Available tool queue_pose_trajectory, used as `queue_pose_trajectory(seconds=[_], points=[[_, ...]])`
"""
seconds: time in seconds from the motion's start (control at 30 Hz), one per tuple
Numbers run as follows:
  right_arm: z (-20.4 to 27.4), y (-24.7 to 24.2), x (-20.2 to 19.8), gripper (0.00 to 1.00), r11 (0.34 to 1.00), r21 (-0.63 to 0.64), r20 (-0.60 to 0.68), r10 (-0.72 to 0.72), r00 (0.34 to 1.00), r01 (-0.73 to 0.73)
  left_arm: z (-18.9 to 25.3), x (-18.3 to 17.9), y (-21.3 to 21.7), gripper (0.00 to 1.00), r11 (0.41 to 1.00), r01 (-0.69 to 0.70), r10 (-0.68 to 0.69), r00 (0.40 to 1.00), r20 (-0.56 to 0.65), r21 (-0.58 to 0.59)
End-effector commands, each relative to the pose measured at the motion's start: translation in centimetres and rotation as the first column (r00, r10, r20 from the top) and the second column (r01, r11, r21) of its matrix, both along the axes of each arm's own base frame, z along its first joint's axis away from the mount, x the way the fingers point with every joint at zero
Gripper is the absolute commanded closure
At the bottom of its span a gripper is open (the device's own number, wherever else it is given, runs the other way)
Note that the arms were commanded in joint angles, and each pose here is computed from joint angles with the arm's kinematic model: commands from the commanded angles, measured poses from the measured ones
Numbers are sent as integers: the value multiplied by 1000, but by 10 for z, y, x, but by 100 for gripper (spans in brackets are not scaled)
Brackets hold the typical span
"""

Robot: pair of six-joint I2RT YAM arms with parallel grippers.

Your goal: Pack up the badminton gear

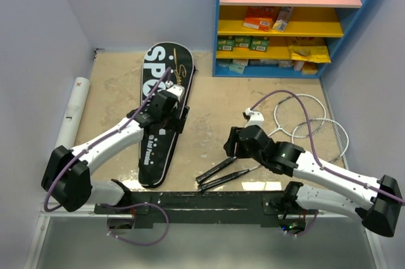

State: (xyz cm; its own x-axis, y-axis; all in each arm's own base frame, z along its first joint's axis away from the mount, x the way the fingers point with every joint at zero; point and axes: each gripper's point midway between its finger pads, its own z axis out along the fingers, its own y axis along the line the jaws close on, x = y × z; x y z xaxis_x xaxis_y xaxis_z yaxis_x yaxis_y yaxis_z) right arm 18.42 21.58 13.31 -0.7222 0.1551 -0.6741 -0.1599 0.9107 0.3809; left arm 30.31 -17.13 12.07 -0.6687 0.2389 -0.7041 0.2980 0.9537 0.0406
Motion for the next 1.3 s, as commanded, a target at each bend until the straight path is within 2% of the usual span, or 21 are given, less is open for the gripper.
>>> queue_pose_trajectory(seconds=[0.0, 0.07, 0.27, 0.4, 0.8, 1.03, 1.13, 1.27], points=[[-12, -10, 0, 39, 998, -68, -10, -19, 1000, 18, 28, 0, 12, 0, 997, -4, -2, 998, 70, 73], [-12, -10, 1, 39, 998, -59, -3, -19, 1000, 19, 32, 3, 16, 0, 995, -24, 16, 997, 79, 94], [-8, -6, -1, 39, 999, -43, 8, 8, 1000, -8, -1, -16, 18, 5, 981, 18, -10, 999, -42, 193], [-14, 0, -2, 39, 998, -47, -8, 32, 999, -32, -26, -35, 16, 10, 952, 49, -12, 992, -123, 303], [-20, 3, -6, 39, 998, -35, -25, 54, 998, -55, -66, -55, 24, 9, 866, 70, 26, 982, -185, 495], [-24, 2, -9, 39, 998, -22, -34, 54, 998, -55, -80, -56, 31, 12, 840, 64, 47, 981, -189, 539], [-28, 3, -10, 39, 998, -19, -41, 57, 998, -58, -80, -55, 31, 18, 834, 69, 41, 982, -186, 547], [-30, 5, -10, 40, 998, -13, -45, 60, 997, -61, -85, -57, 34, 33, 822, 81, 42, 979, -201, 564]])
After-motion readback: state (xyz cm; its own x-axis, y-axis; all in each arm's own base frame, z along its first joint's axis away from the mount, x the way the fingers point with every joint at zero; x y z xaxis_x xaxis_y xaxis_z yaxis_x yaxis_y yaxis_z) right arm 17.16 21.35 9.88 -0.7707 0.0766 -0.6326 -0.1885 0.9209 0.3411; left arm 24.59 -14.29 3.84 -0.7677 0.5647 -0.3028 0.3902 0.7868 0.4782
